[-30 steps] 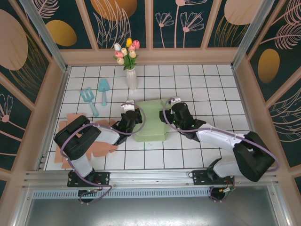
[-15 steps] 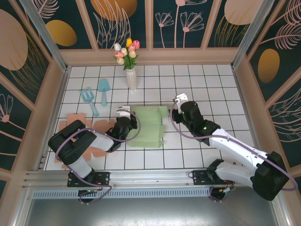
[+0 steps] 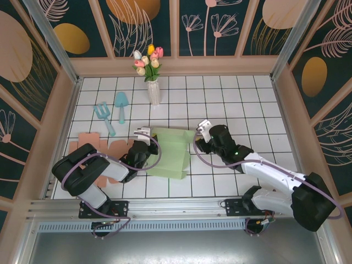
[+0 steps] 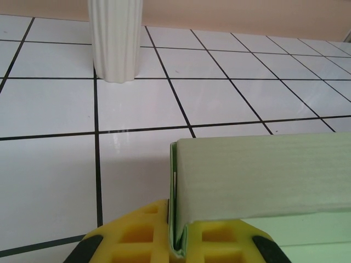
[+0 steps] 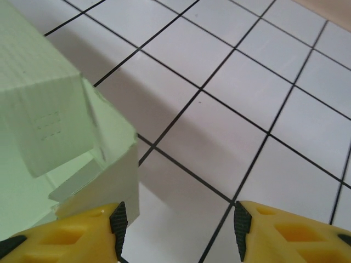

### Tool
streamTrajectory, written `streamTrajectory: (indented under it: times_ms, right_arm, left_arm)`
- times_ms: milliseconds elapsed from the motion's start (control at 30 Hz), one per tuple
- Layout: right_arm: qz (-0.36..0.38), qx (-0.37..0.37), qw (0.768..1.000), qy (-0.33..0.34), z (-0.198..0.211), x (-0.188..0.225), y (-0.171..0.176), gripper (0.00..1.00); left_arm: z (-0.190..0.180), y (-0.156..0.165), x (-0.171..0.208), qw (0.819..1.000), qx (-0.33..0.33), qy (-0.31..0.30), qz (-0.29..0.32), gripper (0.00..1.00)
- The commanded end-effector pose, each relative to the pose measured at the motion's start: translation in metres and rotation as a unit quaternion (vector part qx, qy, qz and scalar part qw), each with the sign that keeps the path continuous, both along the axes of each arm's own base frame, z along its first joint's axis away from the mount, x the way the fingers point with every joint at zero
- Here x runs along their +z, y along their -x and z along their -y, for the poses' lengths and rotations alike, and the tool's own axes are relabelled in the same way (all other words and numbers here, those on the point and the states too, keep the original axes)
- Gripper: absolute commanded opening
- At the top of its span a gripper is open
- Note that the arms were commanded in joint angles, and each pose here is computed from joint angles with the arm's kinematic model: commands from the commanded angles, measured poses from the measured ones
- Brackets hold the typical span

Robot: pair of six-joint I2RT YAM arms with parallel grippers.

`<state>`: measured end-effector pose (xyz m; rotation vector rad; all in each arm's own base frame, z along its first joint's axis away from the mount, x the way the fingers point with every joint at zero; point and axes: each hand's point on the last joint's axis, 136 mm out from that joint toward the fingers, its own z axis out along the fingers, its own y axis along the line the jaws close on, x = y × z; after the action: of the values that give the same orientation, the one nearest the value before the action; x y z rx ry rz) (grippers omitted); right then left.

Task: Fold the paper box

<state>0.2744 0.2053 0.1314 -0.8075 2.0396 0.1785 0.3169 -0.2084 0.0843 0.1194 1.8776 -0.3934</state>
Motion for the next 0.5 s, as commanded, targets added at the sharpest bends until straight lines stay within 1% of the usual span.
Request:
streamTrajectory:
  times_ms: [0, 67, 233, 467]
  right_arm:
    - [0.001, 0.049, 0.999, -0.018, -0.017, -0.002, 0.005, 0.56]
    - [-0.004, 0.061, 0.998, -0.025, -0.022, -0.006, 0.007, 0.56]
    - [0.000, 0.062, 0.998, -0.028, -0.025, -0.012, 0.004, 0.55]
    - [-0.014, 0.077, 0.996, -0.049, -0.037, -0.016, 0.003, 0.51]
  left_arm:
    - [0.009, -0.001, 0.017, 0.999, -0.016, 0.025, 0.022, 0.00]
    - [0.011, 0.000, 0.017, 0.999, -0.021, 0.027, 0.021, 0.00]
    - [0.012, 0.000, 0.019, 0.999, -0.025, 0.030, 0.022, 0.00]
    - [0.013, 0.001, 0.020, 0.999, -0.028, 0.036, 0.021, 0.00]
